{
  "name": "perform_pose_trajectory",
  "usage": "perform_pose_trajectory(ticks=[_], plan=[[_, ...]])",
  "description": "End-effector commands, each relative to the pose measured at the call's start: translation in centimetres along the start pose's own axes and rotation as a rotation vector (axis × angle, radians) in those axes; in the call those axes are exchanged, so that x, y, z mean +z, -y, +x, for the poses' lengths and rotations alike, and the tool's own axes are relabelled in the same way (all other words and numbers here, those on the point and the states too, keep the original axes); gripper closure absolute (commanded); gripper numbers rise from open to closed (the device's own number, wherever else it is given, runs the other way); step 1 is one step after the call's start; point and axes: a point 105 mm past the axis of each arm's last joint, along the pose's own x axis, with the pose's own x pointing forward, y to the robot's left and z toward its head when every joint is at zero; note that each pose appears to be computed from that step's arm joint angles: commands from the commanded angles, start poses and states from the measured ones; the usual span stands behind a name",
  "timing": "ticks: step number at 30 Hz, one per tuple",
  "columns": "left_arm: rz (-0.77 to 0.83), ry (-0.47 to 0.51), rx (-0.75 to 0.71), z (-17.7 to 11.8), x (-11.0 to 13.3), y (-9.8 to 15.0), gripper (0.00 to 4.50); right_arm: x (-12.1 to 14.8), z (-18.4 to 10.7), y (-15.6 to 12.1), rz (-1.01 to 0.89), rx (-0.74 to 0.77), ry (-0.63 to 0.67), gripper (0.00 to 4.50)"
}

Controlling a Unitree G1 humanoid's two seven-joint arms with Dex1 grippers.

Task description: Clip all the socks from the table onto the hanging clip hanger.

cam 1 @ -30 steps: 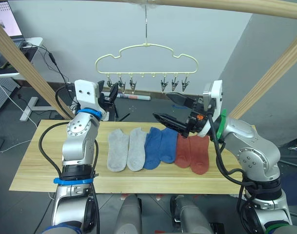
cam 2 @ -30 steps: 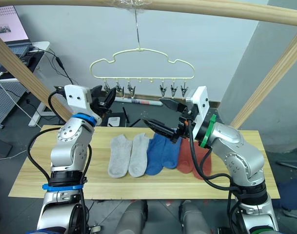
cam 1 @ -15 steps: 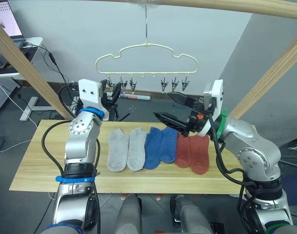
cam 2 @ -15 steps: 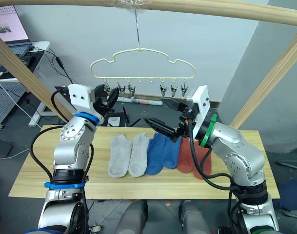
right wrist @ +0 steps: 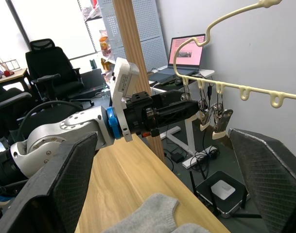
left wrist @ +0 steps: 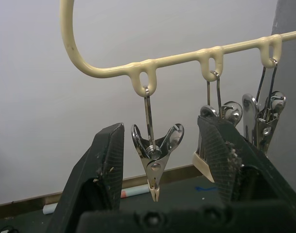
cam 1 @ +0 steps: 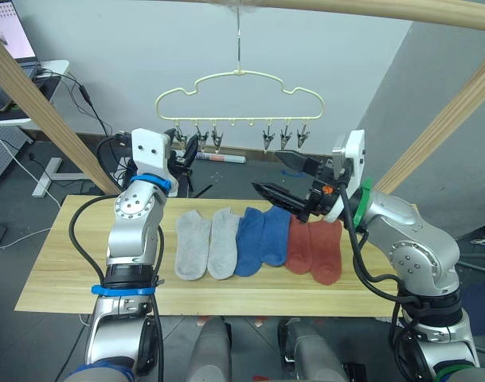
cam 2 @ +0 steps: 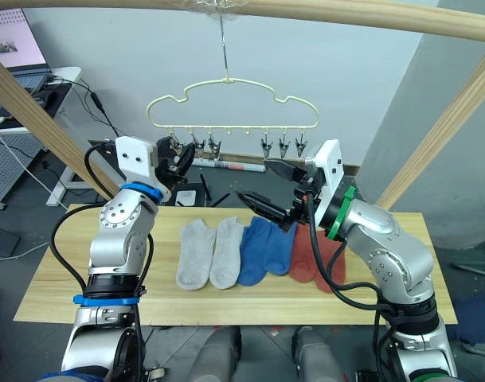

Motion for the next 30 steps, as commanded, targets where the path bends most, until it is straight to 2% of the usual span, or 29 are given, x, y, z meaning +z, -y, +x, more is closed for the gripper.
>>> perform_pose_trajectory(ticks=[1,7,12,15,18,22,27,30], plan=[[0.021,0.053,0.005,0.2,1.6,-0.5,2.23,1.3,0.0,-0.9,-0.041,0.034,0.035,0.0],[0.012,0.055,0.004,0.3,1.6,-0.6,3.78,1.4,-0.1,-0.7,-0.039,0.028,0.034,0.0],[0.009,0.055,0.006,0.4,1.6,-0.6,4.44,1.1,-0.2,-0.7,-0.041,0.023,0.021,0.0],[0.01,0.052,0.011,0.3,1.6,-0.8,4.49,0.2,-0.5,-0.1,-0.05,-0.015,-0.017,0.0],[0.003,0.029,0.01,0.2,1.5,-1.0,4.49,-3.1,-2.4,2.1,-0.101,-0.168,-0.167,0.0],[-0.008,0.013,-0.002,-0.1,1.5,-1.1,4.49,-8.5,-6.2,5.4,-0.118,-0.441,-0.395,0.0],[-0.024,-0.018,-0.012,-0.7,0.8,-1.0,4.49,-13.3,-11.3,8.9,-0.072,-0.797,-0.544,0.0],[-0.032,-0.024,-0.016,-0.9,0.6,-0.7,4.49,-16.0,-12.8,9.4,-0.054,-0.853,-0.64,0.0]])
